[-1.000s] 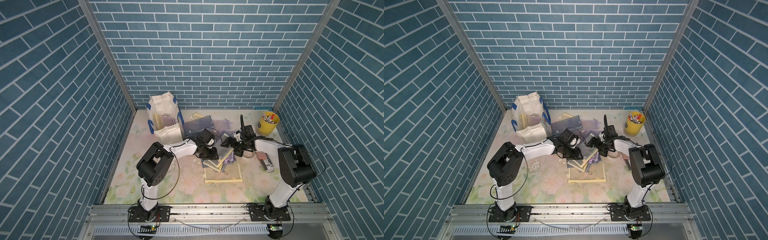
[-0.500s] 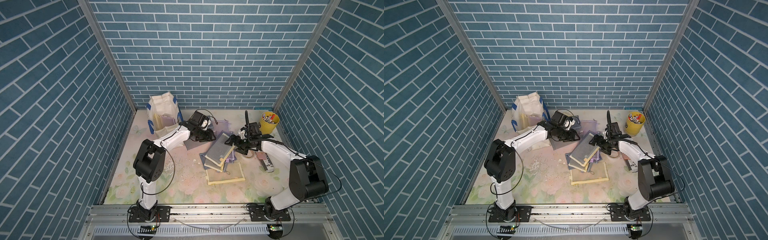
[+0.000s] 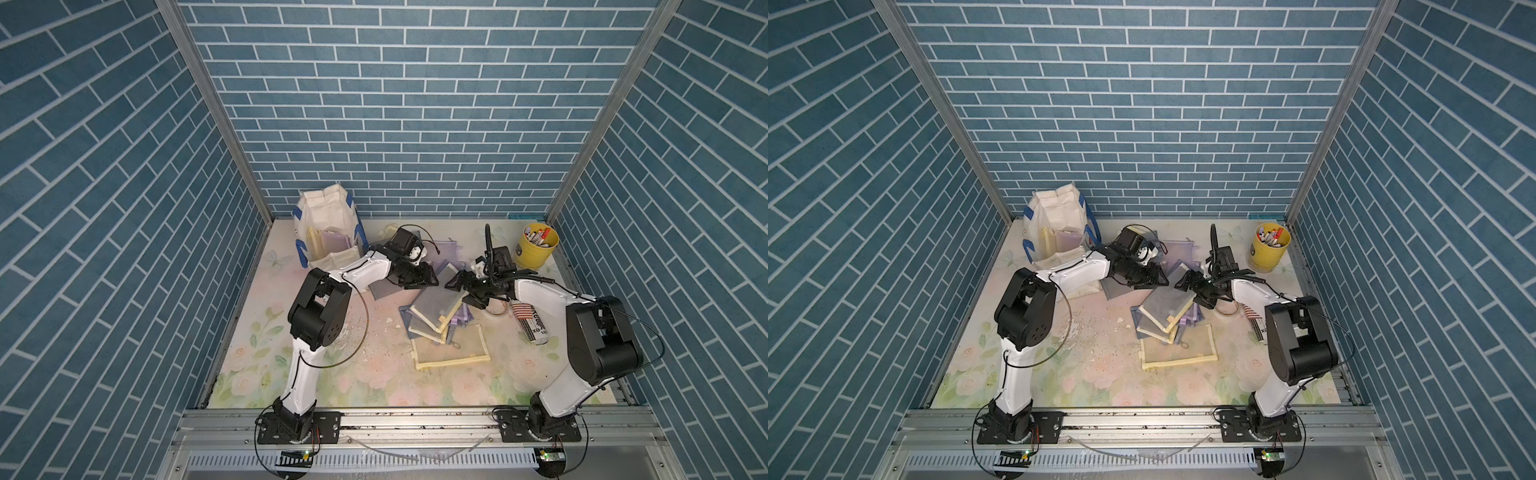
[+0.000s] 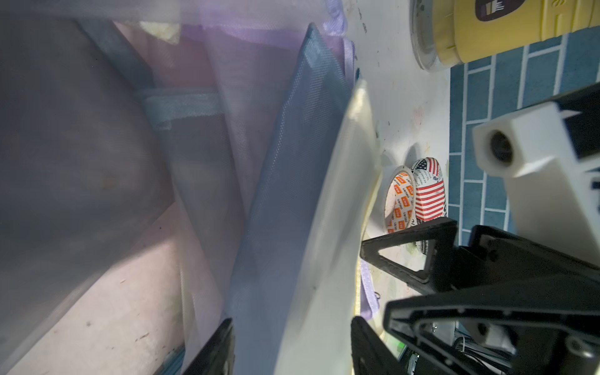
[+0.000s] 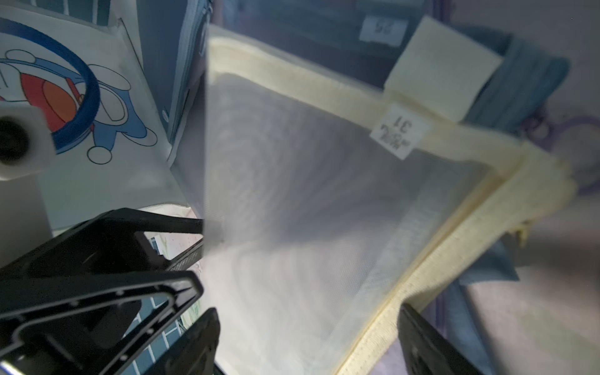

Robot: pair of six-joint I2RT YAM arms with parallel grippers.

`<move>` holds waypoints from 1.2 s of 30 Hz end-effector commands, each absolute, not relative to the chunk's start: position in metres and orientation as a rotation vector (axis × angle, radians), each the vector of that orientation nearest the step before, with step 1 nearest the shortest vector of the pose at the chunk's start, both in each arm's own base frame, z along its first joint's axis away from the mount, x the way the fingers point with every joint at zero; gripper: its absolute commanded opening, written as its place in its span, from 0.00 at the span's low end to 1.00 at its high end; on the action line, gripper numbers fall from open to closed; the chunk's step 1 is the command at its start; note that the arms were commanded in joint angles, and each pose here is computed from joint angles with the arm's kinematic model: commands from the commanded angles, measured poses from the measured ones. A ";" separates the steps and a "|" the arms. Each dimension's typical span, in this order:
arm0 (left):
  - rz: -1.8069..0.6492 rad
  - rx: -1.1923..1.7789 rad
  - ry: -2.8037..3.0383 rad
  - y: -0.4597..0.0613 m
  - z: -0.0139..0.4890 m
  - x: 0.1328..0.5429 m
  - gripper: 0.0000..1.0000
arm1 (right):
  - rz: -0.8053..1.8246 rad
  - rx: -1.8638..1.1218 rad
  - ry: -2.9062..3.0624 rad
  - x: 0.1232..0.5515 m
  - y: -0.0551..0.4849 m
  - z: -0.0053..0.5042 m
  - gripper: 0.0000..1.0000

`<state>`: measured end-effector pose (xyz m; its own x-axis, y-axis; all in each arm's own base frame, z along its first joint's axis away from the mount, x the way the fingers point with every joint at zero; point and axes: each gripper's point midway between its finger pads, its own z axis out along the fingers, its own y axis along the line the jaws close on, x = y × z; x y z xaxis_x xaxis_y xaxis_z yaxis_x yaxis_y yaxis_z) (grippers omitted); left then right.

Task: Put the pencil pouch into the canvas bag
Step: Adjust the pencil pouch in the pencil pouch, then pick up the pencil pouch.

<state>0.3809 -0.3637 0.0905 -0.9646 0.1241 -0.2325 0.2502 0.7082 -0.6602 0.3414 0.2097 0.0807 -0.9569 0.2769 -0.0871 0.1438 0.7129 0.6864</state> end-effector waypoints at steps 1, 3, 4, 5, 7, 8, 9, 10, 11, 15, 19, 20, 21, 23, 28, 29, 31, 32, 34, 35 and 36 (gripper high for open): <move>-1.134 0.324 2.761 -0.373 0.082 0.373 0.57 | 1.111 0.361 2.741 0.339 0.214 0.073 0.84; -1.136 0.330 2.769 -0.375 0.078 0.369 0.56 | 1.115 0.362 2.743 0.339 0.214 0.070 0.83; -1.133 0.334 2.769 -0.376 0.078 0.368 0.55 | 1.116 0.360 2.743 0.339 0.214 0.069 0.83; -1.131 0.337 2.766 -0.377 0.078 0.366 0.54 | 1.117 0.362 2.747 0.338 0.215 0.067 0.82; -1.139 0.341 2.761 -0.380 0.079 0.363 0.51 | 1.115 0.365 2.752 0.338 0.214 0.063 0.81; -1.140 0.349 2.758 -0.382 0.079 0.361 0.49 | 1.116 0.365 2.754 0.338 0.214 0.062 0.81; -1.135 0.353 2.761 -0.382 0.079 0.359 0.47 | 1.117 0.368 2.760 0.337 0.214 0.060 0.81; -1.133 0.363 2.760 -0.383 0.080 0.357 0.45 | 1.116 0.369 2.761 0.336 0.214 0.059 0.81; -1.132 0.371 2.760 -0.384 0.081 0.355 0.41 | 1.116 0.370 2.762 0.336 0.214 0.058 0.80; -1.143 0.383 2.755 -0.387 0.082 0.349 0.22 | 1.113 0.361 2.756 0.336 0.214 0.059 0.80; -1.176 0.384 2.715 -0.388 0.094 0.346 0.06 | 1.087 0.330 2.757 0.336 0.212 0.066 0.81; -1.180 0.390 2.700 -0.387 0.100 0.345 0.03 | 1.075 0.321 2.756 0.336 0.211 0.069 0.81; -1.181 0.399 2.682 -0.386 0.107 0.344 0.00 | 1.058 0.310 2.754 0.336 0.209 0.073 0.82; -1.179 0.422 2.646 -0.382 0.124 0.341 0.00 | 1.033 0.282 2.751 0.334 0.206 0.081 0.82; -1.163 0.455 2.596 -0.371 0.162 0.331 0.00 | 1.019 0.221 2.701 0.332 0.203 0.113 0.84; -1.160 0.460 2.587 -0.369 0.169 0.330 0.00 | 1.021 0.208 2.687 0.332 0.203 0.120 0.84; -1.159 0.461 2.567 -0.366 0.181 0.328 0.00 | 1.021 0.187 2.668 0.332 0.203 0.132 0.84; -1.161 0.464 2.555 -0.365 0.188 0.328 0.00 | 1.024 0.177 2.653 0.332 0.203 0.139 0.85; -1.158 0.463 2.529 -0.363 0.202 0.329 0.00 | 1.028 0.164 2.631 0.332 0.203 0.151 0.85; -1.155 0.463 2.513 -0.362 0.211 0.330 0.00 | 1.033 0.159 2.616 0.333 0.203 0.158 0.85; -1.148 0.456 2.500 -0.359 0.219 0.332 0.00 | 1.037 0.155 2.603 0.334 0.203 0.164 0.85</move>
